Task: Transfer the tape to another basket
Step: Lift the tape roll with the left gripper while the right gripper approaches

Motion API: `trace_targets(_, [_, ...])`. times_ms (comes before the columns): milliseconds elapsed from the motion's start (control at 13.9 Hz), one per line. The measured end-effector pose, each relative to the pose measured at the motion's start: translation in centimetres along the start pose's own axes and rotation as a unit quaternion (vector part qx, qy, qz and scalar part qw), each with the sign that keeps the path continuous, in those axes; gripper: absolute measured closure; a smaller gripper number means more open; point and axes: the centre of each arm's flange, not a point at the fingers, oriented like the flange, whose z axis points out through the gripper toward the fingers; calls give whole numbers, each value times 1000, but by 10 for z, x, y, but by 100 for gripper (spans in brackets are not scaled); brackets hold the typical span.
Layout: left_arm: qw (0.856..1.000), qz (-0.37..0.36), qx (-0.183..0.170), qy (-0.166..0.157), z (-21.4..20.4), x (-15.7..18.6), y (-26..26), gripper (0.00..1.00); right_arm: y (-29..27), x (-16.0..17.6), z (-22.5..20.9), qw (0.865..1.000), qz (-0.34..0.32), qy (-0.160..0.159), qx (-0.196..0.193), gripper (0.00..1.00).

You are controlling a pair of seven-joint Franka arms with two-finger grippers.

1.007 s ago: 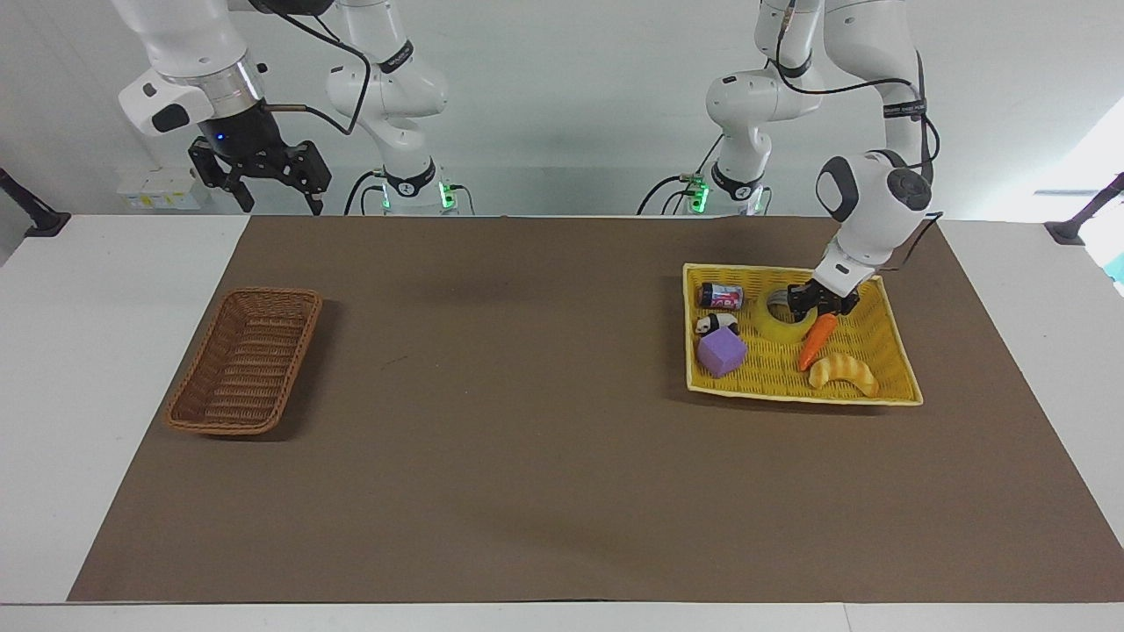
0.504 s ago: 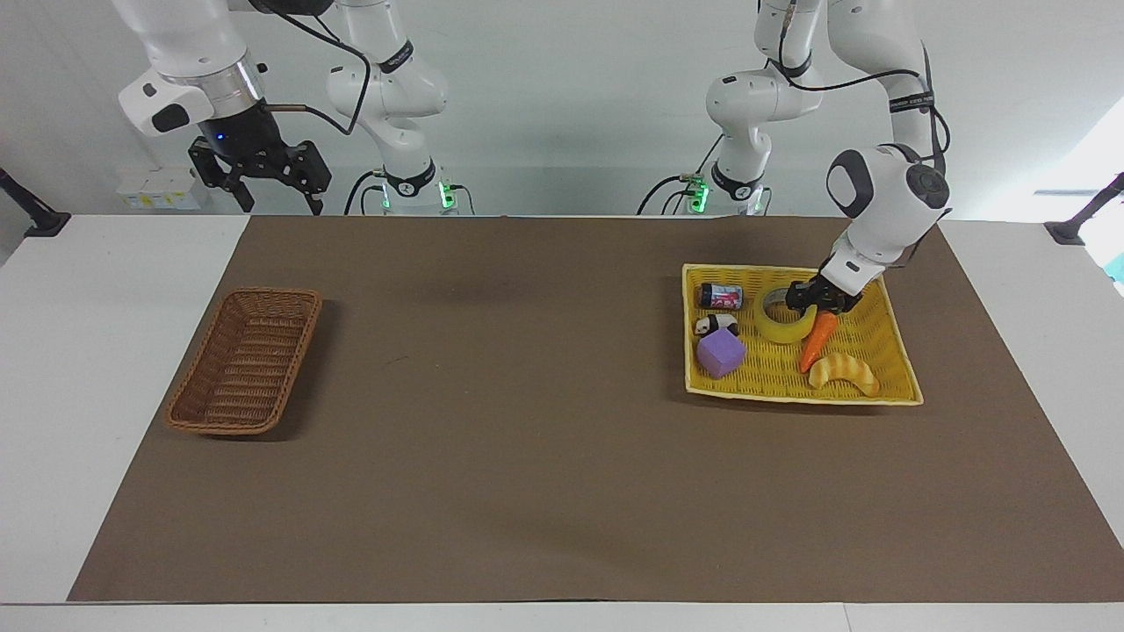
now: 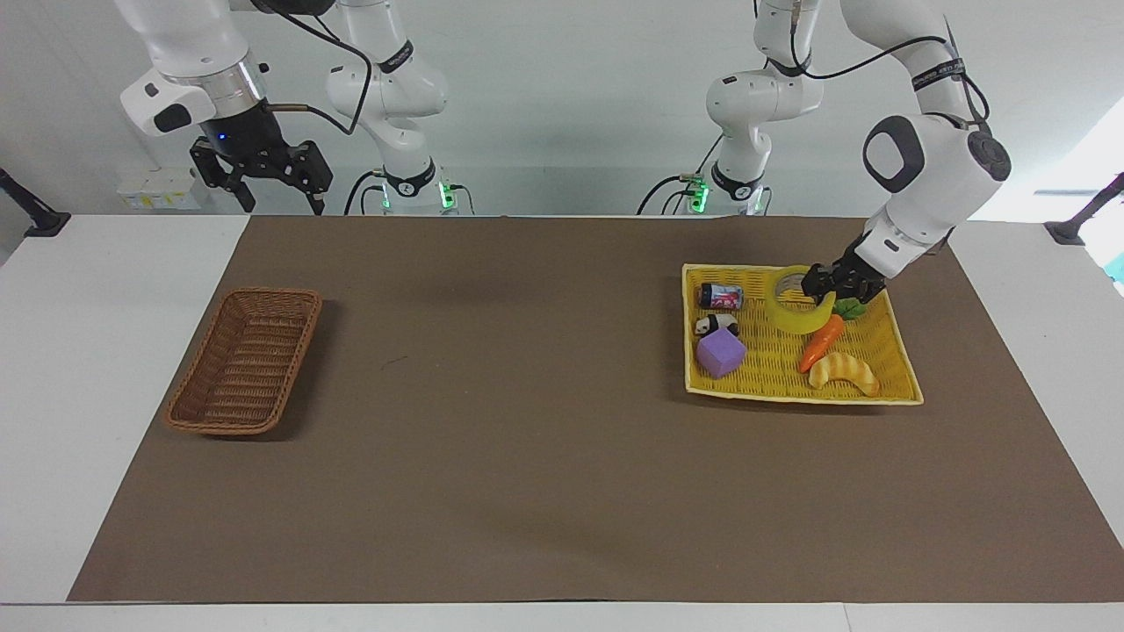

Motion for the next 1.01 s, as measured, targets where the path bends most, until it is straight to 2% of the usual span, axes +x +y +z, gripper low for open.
trace_targets(144, [999,14,-44,10,-9,2,0,86,-3,0,0,1000,-1,-1,14,0])
trace_targets(360, [994,22,-106,9,-7,1,14,86,-16,-2,0,998,-6,-7,67,0])
trace_targets(504, [989,35,-142,5,-7,4,43,86,-26,-6,2,995,-11,-13,102,0])
trace_targets(719, [982,66,-175,-1,0,7,94,86,-55,-12,1,990,-22,-13,140,0])
trace_targets(1007, [971,82,-223,-17,12,3,161,86,-121,-19,5,982,12,-22,185,0])
